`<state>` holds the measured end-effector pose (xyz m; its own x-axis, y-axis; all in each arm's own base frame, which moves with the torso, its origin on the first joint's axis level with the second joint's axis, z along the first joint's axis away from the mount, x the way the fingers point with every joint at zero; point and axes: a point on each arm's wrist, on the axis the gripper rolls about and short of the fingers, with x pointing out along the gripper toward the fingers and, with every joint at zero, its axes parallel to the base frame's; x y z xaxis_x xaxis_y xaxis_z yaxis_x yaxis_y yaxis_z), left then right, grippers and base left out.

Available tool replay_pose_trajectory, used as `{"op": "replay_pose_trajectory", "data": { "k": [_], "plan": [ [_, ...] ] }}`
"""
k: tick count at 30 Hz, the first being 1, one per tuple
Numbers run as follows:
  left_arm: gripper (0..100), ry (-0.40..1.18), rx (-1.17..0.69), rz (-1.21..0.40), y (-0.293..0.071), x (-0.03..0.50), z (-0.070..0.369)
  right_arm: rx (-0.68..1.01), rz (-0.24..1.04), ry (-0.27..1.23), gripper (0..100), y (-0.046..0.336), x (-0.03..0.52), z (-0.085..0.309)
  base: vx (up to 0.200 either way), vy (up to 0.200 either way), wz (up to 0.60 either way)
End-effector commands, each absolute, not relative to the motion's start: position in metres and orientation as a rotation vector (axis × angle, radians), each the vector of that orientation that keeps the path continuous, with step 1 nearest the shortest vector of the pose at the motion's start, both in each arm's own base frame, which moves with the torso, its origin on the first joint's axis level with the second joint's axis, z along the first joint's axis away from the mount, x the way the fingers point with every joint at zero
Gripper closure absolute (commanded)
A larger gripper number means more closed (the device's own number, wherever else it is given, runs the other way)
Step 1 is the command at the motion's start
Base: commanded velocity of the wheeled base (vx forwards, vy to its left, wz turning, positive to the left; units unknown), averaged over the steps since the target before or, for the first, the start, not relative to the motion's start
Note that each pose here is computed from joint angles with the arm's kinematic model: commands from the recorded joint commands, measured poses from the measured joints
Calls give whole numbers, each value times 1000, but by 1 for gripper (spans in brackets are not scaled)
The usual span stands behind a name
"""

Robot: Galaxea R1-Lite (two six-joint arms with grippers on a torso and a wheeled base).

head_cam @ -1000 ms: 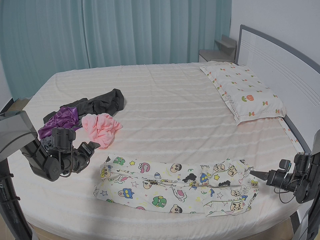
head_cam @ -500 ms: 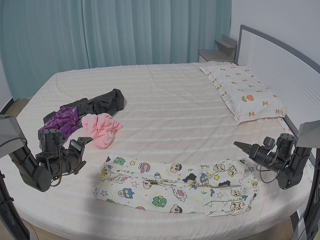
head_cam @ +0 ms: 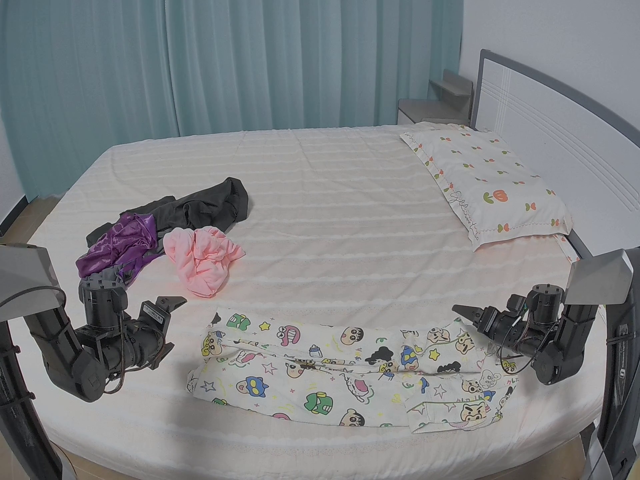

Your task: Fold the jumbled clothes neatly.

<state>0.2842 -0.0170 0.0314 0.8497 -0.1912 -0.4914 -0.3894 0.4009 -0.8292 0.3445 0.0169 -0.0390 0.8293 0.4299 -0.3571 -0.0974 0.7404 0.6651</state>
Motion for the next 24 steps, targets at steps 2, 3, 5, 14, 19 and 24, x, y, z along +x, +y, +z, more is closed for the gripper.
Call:
{"op": "replay_pose_trajectory", "data": {
  "k": [2, 3, 5, 14, 19, 24],
  "plan": [
    [0, 587, -1168, 140, -17, 282, 28, 689, 259, 575, 0, 14, 337, -47, 0, 0, 0],
    [0, 589, -1169, 142, -17, 282, 28, 690, 250, 586, 0, 13, 336, -48, 0, 0, 0],
    [0, 591, -1167, 143, -17, 281, 27, 692, 244, 599, 0, 13, 334, -47, 0, 0, 0],
    [0, 595, -1166, 146, -18, 279, 27, 694, 199, 659, 0, 9, 325, -40, 0, 0, 0],
    [0, 601, -1166, 146, -18, 277, 27, 677, 161, 611, 0, 7, 322, -27, 0, 0, 0],
    [0, 603, -1166, 144, -18, 277, 27, 651, 190, 500, 0, 10, 318, 11, 0, 0, 0]
  ]
}}
